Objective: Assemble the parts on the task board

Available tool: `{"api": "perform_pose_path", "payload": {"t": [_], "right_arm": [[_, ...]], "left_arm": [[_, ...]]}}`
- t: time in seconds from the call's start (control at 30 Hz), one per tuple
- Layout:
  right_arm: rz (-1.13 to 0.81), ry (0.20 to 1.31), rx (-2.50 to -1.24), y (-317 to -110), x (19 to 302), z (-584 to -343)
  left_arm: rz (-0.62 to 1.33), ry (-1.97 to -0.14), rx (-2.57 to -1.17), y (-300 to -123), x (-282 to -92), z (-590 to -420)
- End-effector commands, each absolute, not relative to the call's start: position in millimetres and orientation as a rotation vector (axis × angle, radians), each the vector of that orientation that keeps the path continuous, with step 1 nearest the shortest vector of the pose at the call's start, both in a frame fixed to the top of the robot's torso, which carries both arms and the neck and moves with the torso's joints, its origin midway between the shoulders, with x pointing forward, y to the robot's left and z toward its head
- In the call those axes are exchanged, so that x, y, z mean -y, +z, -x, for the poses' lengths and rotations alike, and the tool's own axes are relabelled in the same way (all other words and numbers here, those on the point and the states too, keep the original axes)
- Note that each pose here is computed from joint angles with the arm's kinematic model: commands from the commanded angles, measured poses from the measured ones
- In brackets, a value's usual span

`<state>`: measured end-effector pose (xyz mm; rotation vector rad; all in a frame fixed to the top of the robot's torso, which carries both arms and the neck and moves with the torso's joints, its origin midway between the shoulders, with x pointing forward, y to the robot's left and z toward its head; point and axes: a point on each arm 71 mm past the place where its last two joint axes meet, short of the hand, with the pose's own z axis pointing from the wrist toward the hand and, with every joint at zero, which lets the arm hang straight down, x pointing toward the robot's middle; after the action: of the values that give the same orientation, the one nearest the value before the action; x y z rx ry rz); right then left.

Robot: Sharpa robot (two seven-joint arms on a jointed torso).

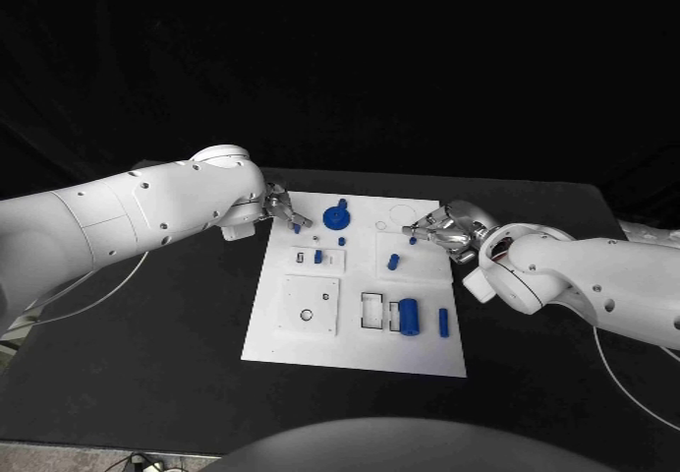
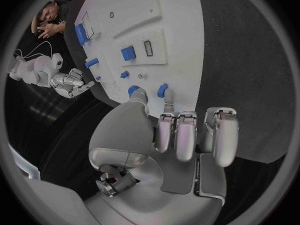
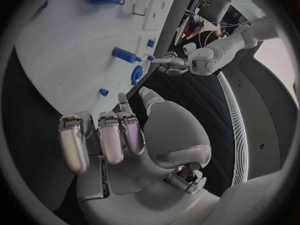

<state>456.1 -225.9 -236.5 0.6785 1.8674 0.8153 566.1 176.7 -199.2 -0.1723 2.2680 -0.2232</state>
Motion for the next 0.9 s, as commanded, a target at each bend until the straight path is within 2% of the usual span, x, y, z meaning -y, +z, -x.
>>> {"api": "perform_pose_path", "payload": {"t": [0.03,0.9], "right_arm": [[-0.667,0.824,-1.867,-236.4,224.9,-455.8],[-0.666,0.825,-1.875,-236.6,224.5,-454.9]], "left_arm": [[0.161,-0.229,-2.283,-200.0,-174.6,-566.6],[0.147,-0.189,-2.306,-202.3,-175.5,-569.5]]}}
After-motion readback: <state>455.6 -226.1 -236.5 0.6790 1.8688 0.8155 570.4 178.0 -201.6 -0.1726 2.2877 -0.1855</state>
